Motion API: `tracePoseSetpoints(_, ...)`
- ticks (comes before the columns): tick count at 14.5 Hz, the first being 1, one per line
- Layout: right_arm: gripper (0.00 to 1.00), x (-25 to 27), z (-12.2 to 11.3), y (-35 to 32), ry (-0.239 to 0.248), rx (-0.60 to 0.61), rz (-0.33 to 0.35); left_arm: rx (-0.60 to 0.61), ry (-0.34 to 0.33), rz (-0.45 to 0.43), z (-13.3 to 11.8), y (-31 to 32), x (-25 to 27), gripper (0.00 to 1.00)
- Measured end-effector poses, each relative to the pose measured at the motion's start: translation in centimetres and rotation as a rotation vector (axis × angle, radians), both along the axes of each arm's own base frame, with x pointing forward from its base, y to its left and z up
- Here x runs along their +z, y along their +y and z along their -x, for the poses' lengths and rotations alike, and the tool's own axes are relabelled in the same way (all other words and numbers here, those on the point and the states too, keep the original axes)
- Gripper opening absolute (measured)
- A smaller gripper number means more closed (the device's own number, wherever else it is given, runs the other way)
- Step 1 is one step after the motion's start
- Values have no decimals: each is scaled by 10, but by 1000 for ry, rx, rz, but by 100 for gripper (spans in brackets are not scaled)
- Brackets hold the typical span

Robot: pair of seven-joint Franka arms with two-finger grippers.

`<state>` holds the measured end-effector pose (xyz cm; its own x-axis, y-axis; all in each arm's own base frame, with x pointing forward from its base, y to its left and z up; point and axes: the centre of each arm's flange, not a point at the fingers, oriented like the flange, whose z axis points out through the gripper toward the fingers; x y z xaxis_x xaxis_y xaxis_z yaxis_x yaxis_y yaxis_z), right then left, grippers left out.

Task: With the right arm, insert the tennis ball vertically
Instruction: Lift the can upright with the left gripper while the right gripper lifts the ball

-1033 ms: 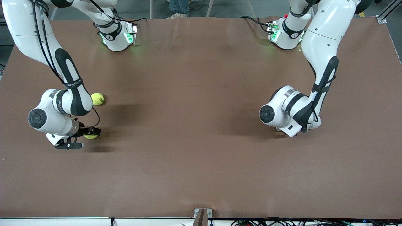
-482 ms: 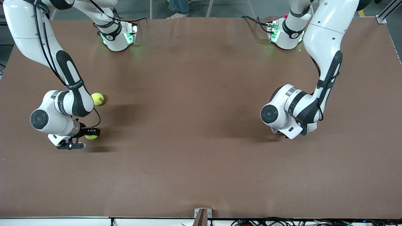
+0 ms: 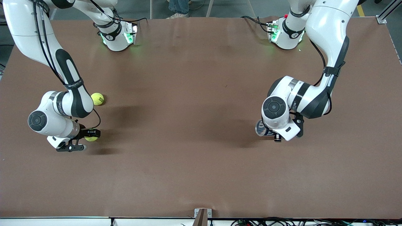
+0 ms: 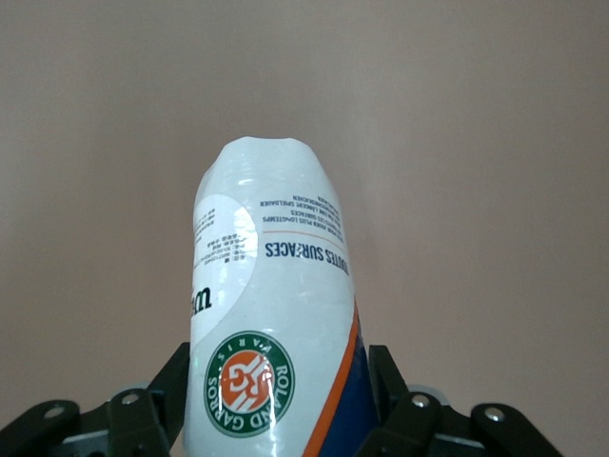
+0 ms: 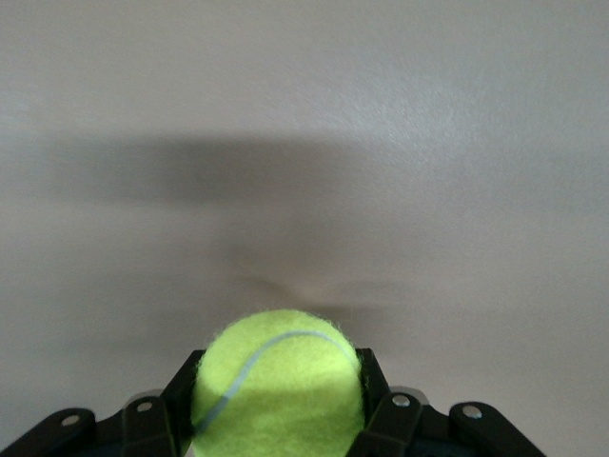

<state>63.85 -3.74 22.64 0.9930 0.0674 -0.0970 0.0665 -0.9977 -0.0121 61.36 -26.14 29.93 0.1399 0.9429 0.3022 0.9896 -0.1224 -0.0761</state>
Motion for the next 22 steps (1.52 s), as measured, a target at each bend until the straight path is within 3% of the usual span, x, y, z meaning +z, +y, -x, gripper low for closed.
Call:
tracePoseSetpoints(4, 67, 74, -13, 8, 58, 13, -13, -11, -2, 125, 8, -48, 29, 77)
tracePoseSetpoints(8, 67, 128, -12, 39, 76, 12, -17, -20, 17, 274, 21, -98, 59, 77)
tracePoseSetpoints(11, 67, 161, -2, 85, 78, -34, -5, -34, 18, 416, 31, -149, 75, 77)
tracePoseSetpoints(15, 67, 198, 20, 159, 76, -108, 12, -82, -33, 567, 52, -215, 69, 77)
tracePoseSetpoints(19, 67, 215, 39, 222, 94, -218, -52, -127, -74, 678, 80, -269, 51, 77)
tracePoseSetpoints(22, 67, 219, 49, 252, 105, -285, -60, -129, -86, 736, 89, -290, 45, 77)
